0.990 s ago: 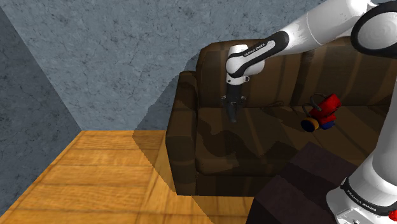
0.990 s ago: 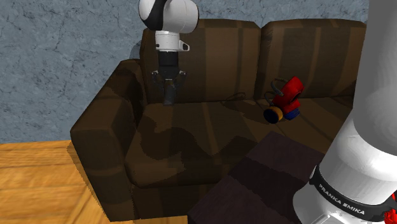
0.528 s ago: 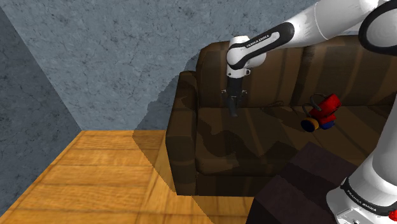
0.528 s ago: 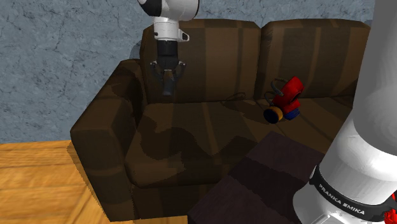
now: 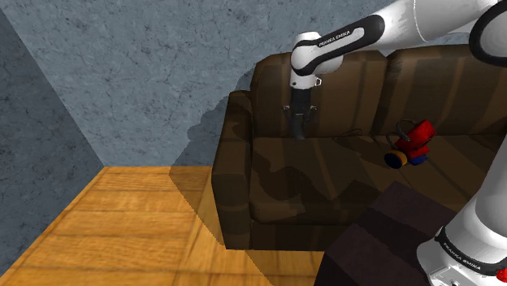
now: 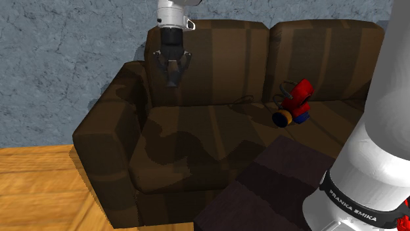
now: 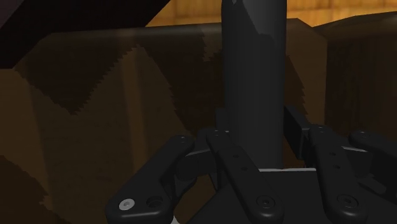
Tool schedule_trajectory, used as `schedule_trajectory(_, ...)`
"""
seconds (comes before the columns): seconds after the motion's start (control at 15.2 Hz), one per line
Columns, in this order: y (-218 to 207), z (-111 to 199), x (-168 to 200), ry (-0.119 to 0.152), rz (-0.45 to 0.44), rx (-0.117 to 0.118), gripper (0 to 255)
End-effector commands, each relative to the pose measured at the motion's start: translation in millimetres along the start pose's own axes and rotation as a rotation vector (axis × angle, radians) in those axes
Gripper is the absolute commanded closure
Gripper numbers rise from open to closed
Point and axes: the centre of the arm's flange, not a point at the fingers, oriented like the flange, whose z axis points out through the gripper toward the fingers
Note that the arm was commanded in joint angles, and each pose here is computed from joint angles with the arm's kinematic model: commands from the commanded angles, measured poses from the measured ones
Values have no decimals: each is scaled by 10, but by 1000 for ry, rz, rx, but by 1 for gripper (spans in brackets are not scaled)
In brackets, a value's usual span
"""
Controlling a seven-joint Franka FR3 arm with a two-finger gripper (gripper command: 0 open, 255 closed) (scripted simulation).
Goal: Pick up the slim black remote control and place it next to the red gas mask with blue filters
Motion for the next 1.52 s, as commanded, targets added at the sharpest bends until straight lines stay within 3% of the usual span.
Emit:
schedule_trajectory(0.0, 130, -39, -15, 0, 0, 0, 255)
schedule_trajectory(1.45, 3031, -143, -73, 0, 0, 0, 255)
